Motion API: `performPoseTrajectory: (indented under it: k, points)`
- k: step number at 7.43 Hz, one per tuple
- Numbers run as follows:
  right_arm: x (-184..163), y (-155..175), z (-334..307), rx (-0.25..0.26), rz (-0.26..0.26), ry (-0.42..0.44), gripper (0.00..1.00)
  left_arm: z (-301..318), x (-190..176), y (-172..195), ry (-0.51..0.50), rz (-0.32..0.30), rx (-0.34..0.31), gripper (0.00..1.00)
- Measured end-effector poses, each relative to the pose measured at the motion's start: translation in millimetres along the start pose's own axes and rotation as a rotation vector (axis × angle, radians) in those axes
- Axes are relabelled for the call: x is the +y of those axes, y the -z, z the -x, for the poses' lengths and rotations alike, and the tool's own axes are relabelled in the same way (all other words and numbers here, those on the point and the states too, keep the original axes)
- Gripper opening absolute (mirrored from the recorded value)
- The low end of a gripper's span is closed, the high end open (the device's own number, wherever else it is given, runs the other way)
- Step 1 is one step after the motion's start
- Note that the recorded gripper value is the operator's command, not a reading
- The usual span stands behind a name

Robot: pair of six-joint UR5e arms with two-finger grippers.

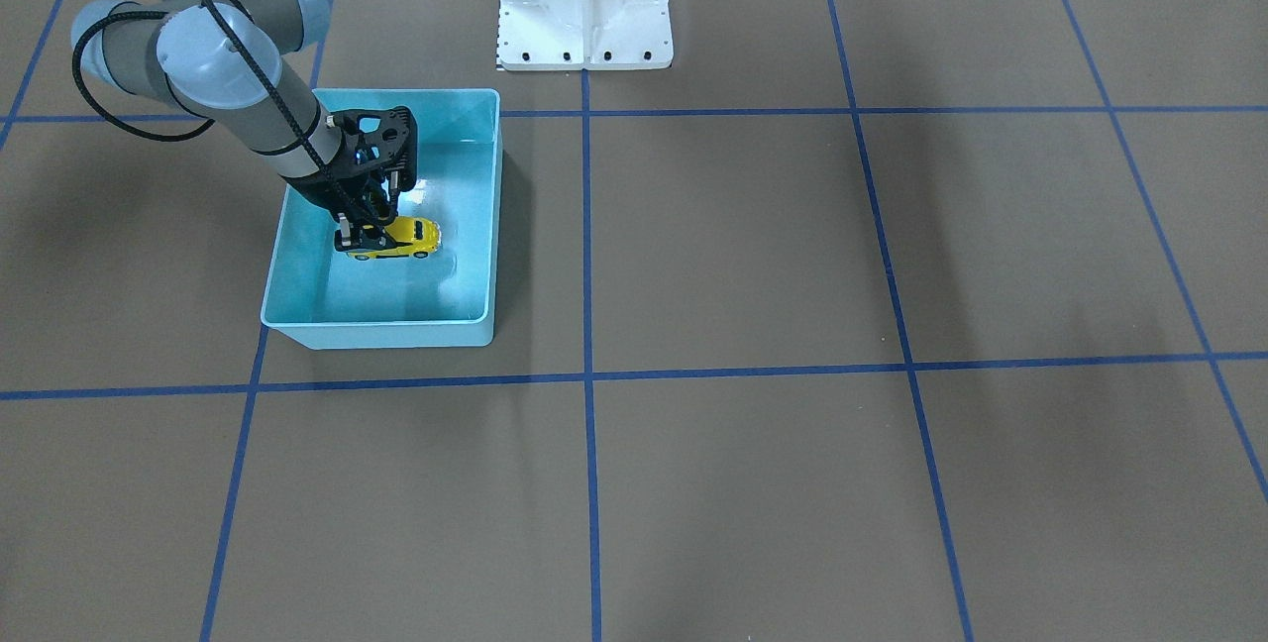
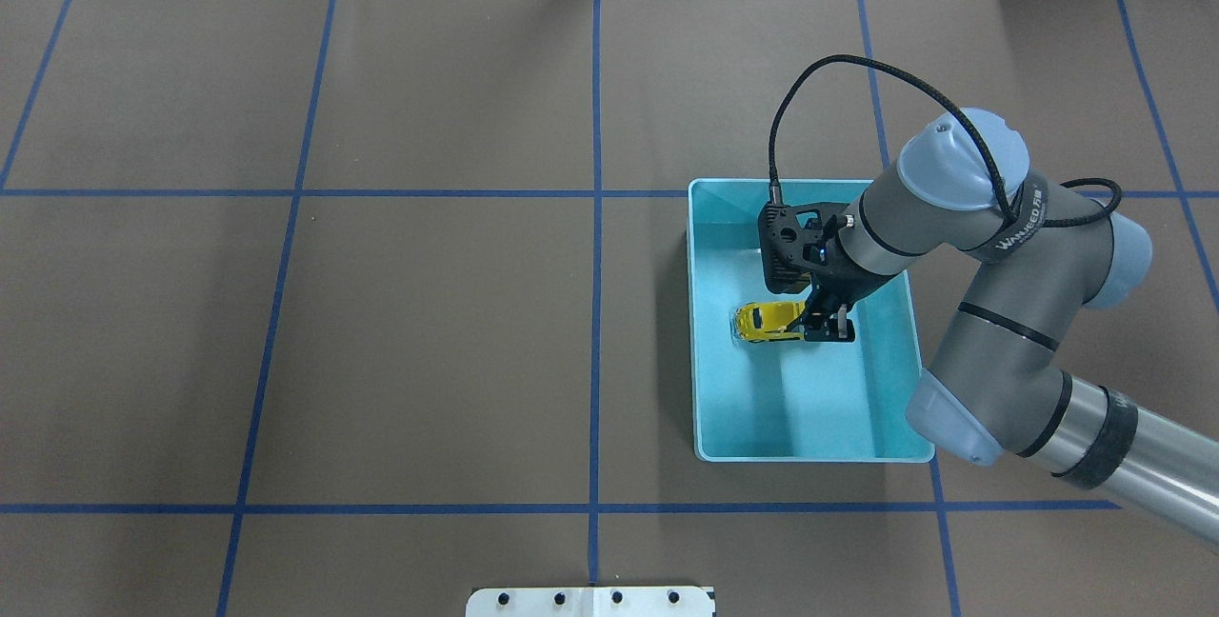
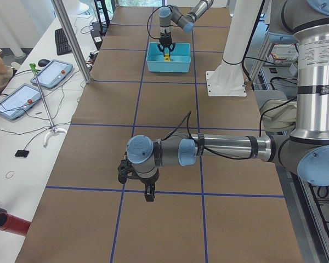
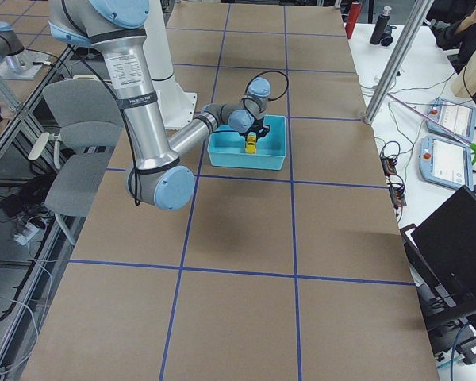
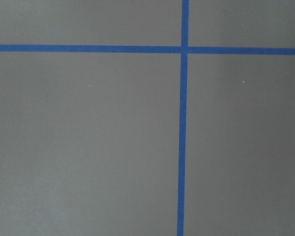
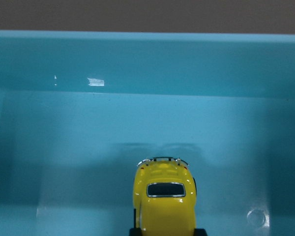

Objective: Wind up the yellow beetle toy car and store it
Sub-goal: 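Open the right gripper and withdraw it from the bin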

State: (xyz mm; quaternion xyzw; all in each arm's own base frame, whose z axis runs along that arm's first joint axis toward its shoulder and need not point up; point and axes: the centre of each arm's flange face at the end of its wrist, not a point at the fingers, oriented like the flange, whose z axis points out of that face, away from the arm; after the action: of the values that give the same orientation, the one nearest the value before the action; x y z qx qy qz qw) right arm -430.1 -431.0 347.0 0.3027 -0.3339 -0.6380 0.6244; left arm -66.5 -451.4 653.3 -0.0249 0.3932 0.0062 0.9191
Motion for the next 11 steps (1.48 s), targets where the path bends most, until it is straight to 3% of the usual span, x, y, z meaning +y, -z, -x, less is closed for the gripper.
performPoseTrajectory:
  k: [3,5,6,7,8,9,11]
  points:
    - [-4,11,7,0.008,-0.020,0.009,1.00,0,0,0,0.000,0.000,0.001,1.00]
    - [6,58,-18,0.070,-0.062,-0.025,1.00,0,0,0,0.000,0.000,0.001,1.00]
    - [27,100,-46,0.114,-0.089,-0.112,1.00,0,0,0,0.000,0.000,0.001,1.00]
    - [53,144,-70,0.157,-0.123,-0.278,1.00,0,0,0,0.000,0.000,0.000,1.00]
    - [79,185,-88,0.203,-0.156,-0.507,1.00,0,0,0,0.000,0.000,0.000,1.00]
    - [113,219,-107,0.244,-0.155,-0.732,1.00,0,0,0,0.000,0.000,0.000,1.00]
    - [223,276,-147,0.306,-0.050,-1.150,1.00,0,0,0,0.000,0.000,0.001,1.00]
